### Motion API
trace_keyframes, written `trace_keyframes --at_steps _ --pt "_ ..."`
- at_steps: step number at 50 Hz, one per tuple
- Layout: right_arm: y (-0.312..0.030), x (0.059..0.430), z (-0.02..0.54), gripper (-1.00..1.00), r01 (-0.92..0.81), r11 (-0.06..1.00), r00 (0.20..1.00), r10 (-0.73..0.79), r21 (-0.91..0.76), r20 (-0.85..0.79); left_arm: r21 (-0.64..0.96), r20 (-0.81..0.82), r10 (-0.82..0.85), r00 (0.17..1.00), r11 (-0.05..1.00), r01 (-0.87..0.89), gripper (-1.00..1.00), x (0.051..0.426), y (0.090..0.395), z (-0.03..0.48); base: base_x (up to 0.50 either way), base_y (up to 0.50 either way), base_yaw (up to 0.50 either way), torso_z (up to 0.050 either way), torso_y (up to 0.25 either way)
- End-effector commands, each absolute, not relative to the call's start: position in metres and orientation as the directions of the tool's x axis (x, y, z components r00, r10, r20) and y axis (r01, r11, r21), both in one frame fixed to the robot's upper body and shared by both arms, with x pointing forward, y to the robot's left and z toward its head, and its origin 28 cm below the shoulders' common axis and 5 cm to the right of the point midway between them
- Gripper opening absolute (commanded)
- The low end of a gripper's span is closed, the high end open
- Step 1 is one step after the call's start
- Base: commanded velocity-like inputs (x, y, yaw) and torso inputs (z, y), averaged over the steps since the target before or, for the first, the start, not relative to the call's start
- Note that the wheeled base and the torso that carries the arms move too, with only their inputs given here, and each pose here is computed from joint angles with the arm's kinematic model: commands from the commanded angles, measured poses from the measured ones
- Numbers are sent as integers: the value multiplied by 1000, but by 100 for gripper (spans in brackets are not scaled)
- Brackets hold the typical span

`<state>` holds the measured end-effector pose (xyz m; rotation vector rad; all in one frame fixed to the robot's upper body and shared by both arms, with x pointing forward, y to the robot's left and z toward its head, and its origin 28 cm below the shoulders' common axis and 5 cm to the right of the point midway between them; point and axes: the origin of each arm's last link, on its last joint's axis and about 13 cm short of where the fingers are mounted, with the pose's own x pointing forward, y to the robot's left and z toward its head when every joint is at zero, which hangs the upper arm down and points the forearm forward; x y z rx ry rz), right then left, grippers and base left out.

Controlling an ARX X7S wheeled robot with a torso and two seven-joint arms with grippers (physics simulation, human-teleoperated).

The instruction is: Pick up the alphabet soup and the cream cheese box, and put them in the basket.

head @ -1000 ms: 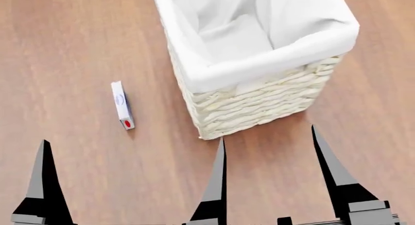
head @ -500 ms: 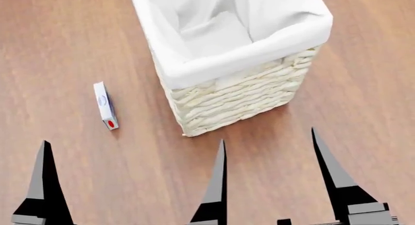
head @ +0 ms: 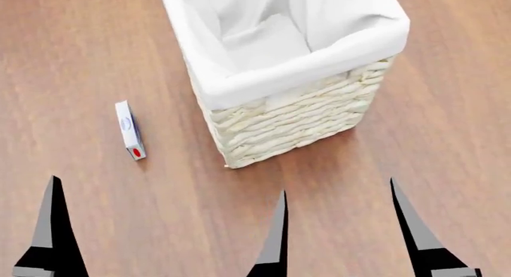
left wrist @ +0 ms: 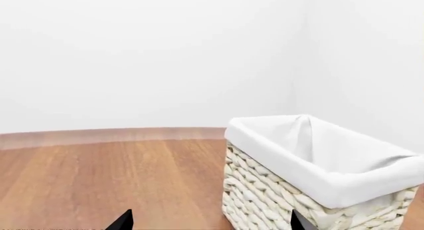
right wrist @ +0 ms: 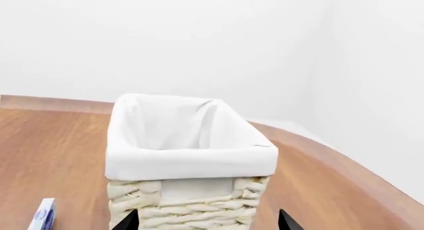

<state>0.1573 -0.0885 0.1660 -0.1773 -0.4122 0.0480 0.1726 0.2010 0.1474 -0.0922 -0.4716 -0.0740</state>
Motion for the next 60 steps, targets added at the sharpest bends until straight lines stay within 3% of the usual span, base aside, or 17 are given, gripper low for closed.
trace_keyframes --at_steps 1,34,60 --pt "-90 143 157 100 -30 987 945 81 -161 318 -77 458 -51 888 992 96 100 172 201 147 0 0 0 0 0" --pt "-97 107 131 100 -101 994 995 101 -36 17 -85 450 -57 891 991 106 100 174 200 145 0 0 0 0 0" --pt "-103 91 121 100 -71 997 994 69 -15 -89 -92 448 -49 893 991 100 100 171 203 142 0 0 0 0 0"
